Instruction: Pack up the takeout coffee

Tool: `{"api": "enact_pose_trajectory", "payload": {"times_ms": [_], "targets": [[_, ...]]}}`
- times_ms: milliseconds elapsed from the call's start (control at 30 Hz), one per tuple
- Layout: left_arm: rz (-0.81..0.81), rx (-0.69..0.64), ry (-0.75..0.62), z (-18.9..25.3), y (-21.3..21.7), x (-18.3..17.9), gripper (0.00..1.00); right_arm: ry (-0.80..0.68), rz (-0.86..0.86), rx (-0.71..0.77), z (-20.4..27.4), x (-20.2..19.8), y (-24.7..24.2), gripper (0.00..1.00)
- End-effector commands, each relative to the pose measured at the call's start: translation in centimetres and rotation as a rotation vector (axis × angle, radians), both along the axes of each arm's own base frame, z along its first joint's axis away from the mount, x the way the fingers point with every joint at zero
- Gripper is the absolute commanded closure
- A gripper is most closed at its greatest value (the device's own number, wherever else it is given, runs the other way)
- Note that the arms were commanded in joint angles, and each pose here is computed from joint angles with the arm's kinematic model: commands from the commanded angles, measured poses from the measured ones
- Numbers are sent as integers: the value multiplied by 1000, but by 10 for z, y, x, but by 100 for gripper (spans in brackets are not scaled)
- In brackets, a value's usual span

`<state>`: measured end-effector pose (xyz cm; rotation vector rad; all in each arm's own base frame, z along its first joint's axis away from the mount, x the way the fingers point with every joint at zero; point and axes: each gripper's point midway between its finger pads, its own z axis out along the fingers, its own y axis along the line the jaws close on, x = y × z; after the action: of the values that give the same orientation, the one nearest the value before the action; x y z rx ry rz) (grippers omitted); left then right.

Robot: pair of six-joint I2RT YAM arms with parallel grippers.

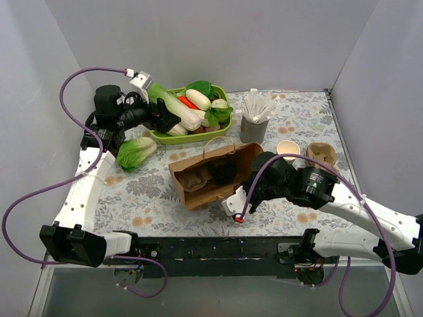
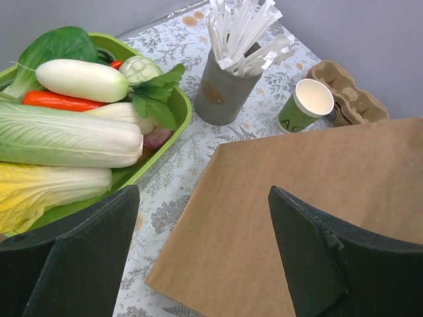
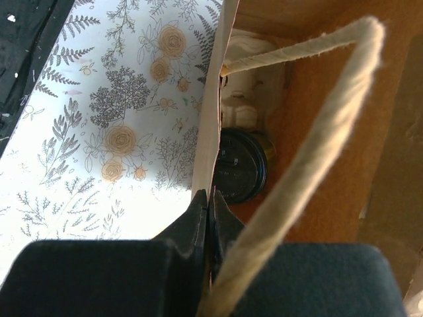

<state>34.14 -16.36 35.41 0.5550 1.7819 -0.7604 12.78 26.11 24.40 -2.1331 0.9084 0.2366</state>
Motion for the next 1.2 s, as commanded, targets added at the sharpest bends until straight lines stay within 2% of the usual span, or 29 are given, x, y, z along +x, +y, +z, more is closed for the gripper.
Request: {"api": "enact_pose_trajectory", "payload": {"times_ms": [0,233,333,433,467,500,667,800,933,1033,1167], "targets": [[-12,-12,-41,11,-2,-1,20,-34,-4,60,29,2,5,99],[-84,-12,-73,16,-8,-11,19,-26,-14,100,55,3,12,99],[-94,-12,-52,8,-9,-15,19,-8,-17,64,47,3,12,99],[-104,-16,-40,3,-10,-17,19,11,-37,40,40,5,11,87],[-110,-17,-38,3,-11,-19,19,13,-47,39,40,6,11,77],[-111,-18,-37,3,-11,-20,19,9,-57,45,42,8,13,73],[-108,-10,-54,5,-9,-22,19,-30,-129,103,66,22,17,50],[-106,-18,-61,9,-9,-26,19,-64,-152,112,73,28,16,39],[-92,-17,-82,17,-6,-31,18,-135,-221,210,105,44,20,23],[-63,-19,-80,22,-3,-32,15,-194,-265,294,130,56,23,15],[-33,-14,-88,31,1,-34,11,-237,-330,431,166,72,25,11]]}}
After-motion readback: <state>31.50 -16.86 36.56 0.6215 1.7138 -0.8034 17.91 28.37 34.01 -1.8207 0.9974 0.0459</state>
